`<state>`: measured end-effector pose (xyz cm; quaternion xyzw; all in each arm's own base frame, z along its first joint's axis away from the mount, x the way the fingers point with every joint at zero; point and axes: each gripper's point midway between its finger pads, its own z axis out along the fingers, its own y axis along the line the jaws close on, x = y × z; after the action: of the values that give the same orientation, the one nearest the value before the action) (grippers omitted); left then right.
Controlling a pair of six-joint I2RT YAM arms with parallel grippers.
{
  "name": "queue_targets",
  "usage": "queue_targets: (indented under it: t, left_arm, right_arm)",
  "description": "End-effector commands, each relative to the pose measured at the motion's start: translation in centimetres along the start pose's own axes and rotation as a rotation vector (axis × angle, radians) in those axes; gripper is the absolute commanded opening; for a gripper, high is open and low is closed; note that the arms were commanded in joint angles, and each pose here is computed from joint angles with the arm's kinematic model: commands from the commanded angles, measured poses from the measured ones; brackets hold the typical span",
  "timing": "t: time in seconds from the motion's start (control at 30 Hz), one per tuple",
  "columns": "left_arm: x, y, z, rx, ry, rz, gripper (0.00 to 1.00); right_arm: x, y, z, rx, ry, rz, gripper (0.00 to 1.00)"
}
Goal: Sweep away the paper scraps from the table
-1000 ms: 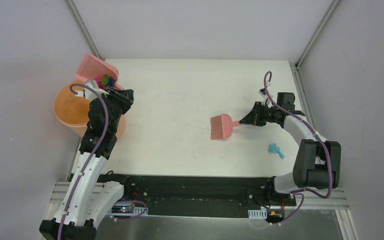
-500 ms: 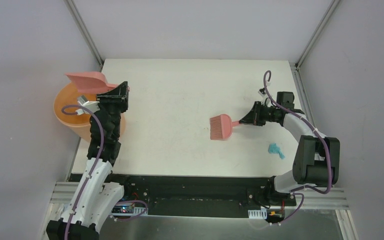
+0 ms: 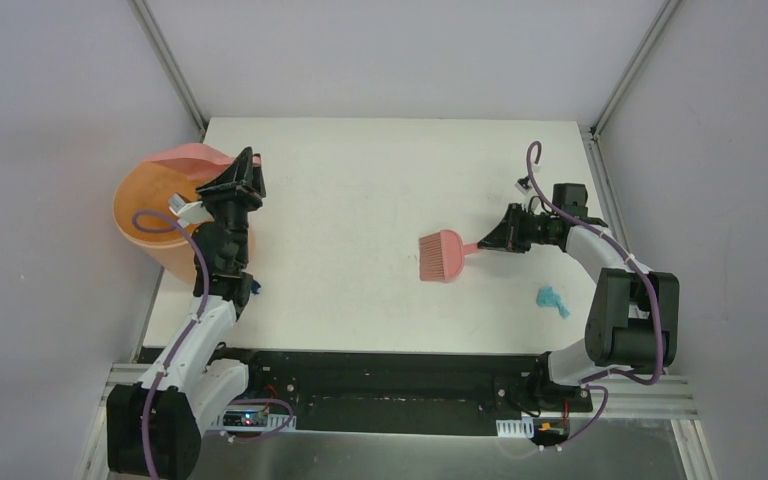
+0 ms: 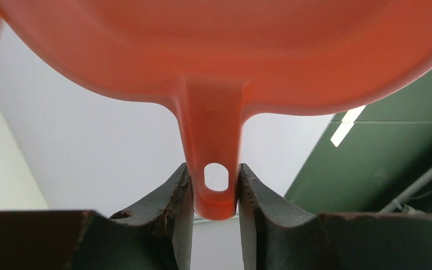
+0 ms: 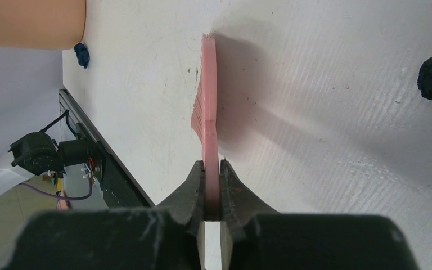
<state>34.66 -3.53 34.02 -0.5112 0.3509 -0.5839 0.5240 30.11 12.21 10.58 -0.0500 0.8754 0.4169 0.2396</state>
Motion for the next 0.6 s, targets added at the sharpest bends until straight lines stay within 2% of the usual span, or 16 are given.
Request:
queue_targets:
  t: [0.0,0.17,0.3,0.37,0.47,0.57]
  left_arm:
    - [1.5,-6.5,-1.2,0.237,0.075,-0.020,0.00]
    - [3.8,-9.7,-1.8,0.326,0.147,0.183,0.00]
    - [6.0,-11.6,-2.4,0.353,0.225,0.439,0.00]
    - [7.0,-10.3,-2.2,0.233,0.291,0.570,0.00]
    - [7.8,-9.5,-2.6,0.139,0.364,0.718,0.00]
    - [8.0,-7.6,-3.6,0.055,0.445,0.842,0.00]
  right_arm:
    - [-1.5,0.4,-0.4,-0.009,-0.028,-0.069,0.00]
    - [-1.6,0.6,-0.5,-0.014,-0.031,-0.072,0.00]
    - [-1.7,0.9,-0.6,-0.025,-0.033,-0.074,0.00]
    - [-1.8,1.3,-0.6,-0.039,-0.035,-0.075,0.00]
    - [-2.0,2.6,-0.4,-0.043,-0.023,-0.099,0.00]
    - [-0.5,5.9,1.2,-0.040,0.074,-0.216,0.00]
